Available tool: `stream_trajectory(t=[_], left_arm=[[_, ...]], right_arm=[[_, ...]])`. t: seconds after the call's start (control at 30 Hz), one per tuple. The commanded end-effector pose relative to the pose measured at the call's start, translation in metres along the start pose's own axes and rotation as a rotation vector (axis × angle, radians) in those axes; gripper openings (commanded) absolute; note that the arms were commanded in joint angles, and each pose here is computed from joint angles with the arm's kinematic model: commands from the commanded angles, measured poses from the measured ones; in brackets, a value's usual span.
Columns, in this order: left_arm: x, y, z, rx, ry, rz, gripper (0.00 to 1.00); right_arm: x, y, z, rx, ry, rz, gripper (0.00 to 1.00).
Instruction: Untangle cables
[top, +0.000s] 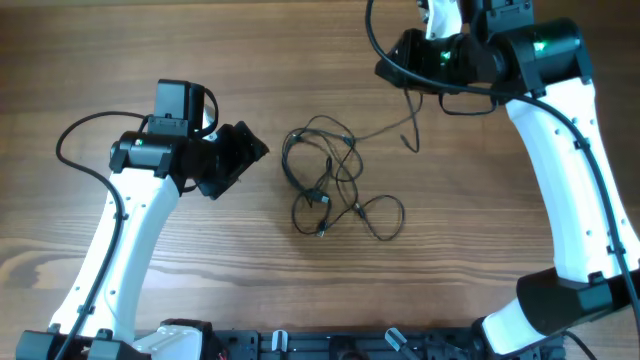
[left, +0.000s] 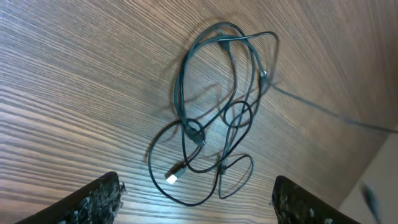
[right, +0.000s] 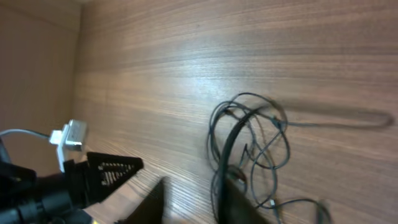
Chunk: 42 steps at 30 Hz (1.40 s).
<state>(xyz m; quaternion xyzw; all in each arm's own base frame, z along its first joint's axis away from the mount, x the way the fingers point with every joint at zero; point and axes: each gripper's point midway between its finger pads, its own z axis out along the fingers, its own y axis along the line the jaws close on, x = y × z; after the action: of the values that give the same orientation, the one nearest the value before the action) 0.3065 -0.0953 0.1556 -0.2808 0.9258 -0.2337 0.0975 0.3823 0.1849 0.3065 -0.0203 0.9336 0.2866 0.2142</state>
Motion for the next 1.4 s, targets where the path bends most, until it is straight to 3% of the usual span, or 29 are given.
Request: stream_trajectory(t=[0.0,0.1,0.3,0.4,0.5,0.57,0.67,0.77,1.13,1.27,1.37], left_arm=[[-0.004,0.004,0.0,-0.018,-0.02,0.017,0.8],[-0.004,0.004,0.0,-0.017,-0.02,0.017,0.8],[-0.004,0.004,0.0,-0.017,-0.02,0.018,0.8],[-0.004,0.004,0.0,-0.018,-0.02,0.018,0.8],[-0.004,0.004,0.0,-0.018,-0.02,0.017,0.8],[-0.004,0.004,0.0,-0.018,-0.02,0.018,0.8],[-0.005,0.003,0.0,-0.015,-0.022,0.019,0.8],[-0.005,0.003,0.0,-0.013,-0.025,0.02,0.79],[-0.006,0.001,0.0,-0.009,-0.03,0.022,0.77],[-0.004,0.003,0.0,-0.016,-0.022,0.019,0.78],[-0.004,0.004,0.0,-0.018,-0.02,0.018,0.78]], right_arm=[[0.003,-0.026,-0.006,0.148,-0.005,-0.069,0.98],[0.016,-0.053,-0.011,0.293,0.037,-0.046,0.99],[0.047,-0.067,0.0,0.351,0.177,-0.018,1.0],[0.055,-0.089,0.006,0.474,0.208,-0.022,1.0],[0.063,-0.12,0.007,0.644,0.183,0.123,0.99],[0.074,-0.109,0.024,0.541,0.241,0.13,1.0],[0.094,-0.057,0.059,0.154,0.364,-0.027,1.0],[0.111,-0.028,0.079,-0.062,0.41,-0.121,1.0],[0.162,-0.015,0.164,-0.063,0.384,-0.013,1.0],[0.175,-0.037,0.185,0.127,0.307,0.123,0.99],[0.182,-0.049,0.191,0.209,0.274,0.175,0.91]])
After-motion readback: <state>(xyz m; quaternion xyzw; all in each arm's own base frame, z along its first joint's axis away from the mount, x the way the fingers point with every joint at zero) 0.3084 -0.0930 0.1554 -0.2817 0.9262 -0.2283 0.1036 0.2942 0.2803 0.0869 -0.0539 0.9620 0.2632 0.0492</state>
